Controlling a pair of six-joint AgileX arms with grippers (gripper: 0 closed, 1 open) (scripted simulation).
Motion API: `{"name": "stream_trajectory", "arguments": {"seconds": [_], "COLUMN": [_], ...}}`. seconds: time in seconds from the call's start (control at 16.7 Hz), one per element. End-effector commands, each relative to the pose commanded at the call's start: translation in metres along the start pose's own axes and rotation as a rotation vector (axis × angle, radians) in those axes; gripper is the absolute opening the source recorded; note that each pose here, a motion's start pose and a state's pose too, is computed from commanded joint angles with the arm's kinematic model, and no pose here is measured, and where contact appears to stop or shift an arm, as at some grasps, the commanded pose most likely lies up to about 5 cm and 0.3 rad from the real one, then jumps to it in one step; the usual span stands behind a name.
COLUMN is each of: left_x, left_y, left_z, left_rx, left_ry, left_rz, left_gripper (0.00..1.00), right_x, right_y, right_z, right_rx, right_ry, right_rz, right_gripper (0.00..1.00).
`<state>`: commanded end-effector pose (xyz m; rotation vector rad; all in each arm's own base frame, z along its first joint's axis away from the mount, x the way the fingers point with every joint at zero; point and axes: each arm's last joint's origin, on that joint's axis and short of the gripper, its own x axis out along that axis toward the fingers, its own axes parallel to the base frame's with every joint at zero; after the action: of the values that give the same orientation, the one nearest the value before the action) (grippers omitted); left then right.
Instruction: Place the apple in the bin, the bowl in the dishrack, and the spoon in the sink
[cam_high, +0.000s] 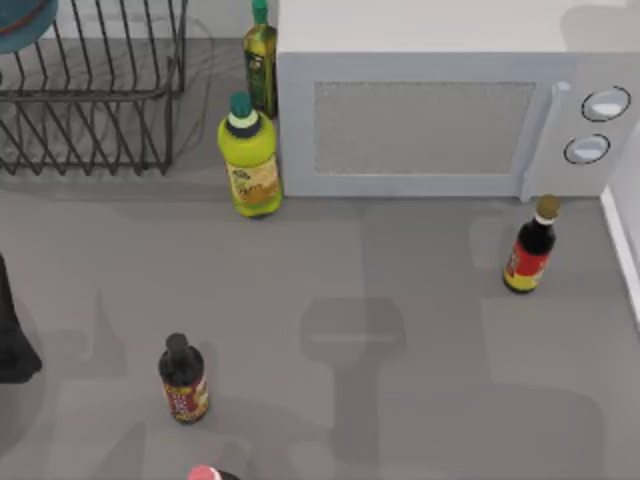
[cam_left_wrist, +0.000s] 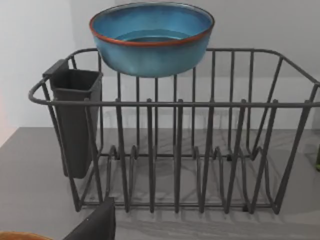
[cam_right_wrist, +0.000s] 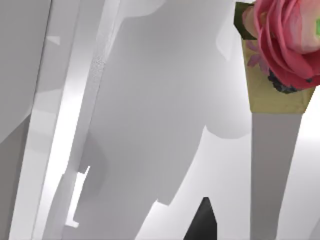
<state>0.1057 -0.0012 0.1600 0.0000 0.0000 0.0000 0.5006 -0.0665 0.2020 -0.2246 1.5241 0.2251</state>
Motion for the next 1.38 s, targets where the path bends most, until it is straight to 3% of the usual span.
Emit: {"name": "stream_trajectory", "arguments": {"seconds": [0.42,0.84,1.26,1.38], "left_x": [0.0,0.0,0.0,0.0], "left_y": [0.0,0.0,0.0,0.0], "left_z": [0.0,0.0,0.0,0.0], "left_rx": [0.0,0.0,0.0,0.0], "left_ry": [0.0,0.0,0.0,0.0], "left_rz": [0.0,0.0,0.0,0.0], "left_gripper": [1.0,1.0,1.0,1.0], "right_x": [0.003,0.039,0.044,0.044], "right_y": [-0.003,-0.001,-0.001,-0.001], "right_z": [0.0,0.001,0.0,0.0], "right_rx": [0.005,-0.001,-0.001,-0.001], "right_ry": [-0.007,0.016,0.003,0.003], "right_rz": [-0.003,0.007,0.001,0.001], "right_gripper": [0.0,0.0,0.0,0.15]}}
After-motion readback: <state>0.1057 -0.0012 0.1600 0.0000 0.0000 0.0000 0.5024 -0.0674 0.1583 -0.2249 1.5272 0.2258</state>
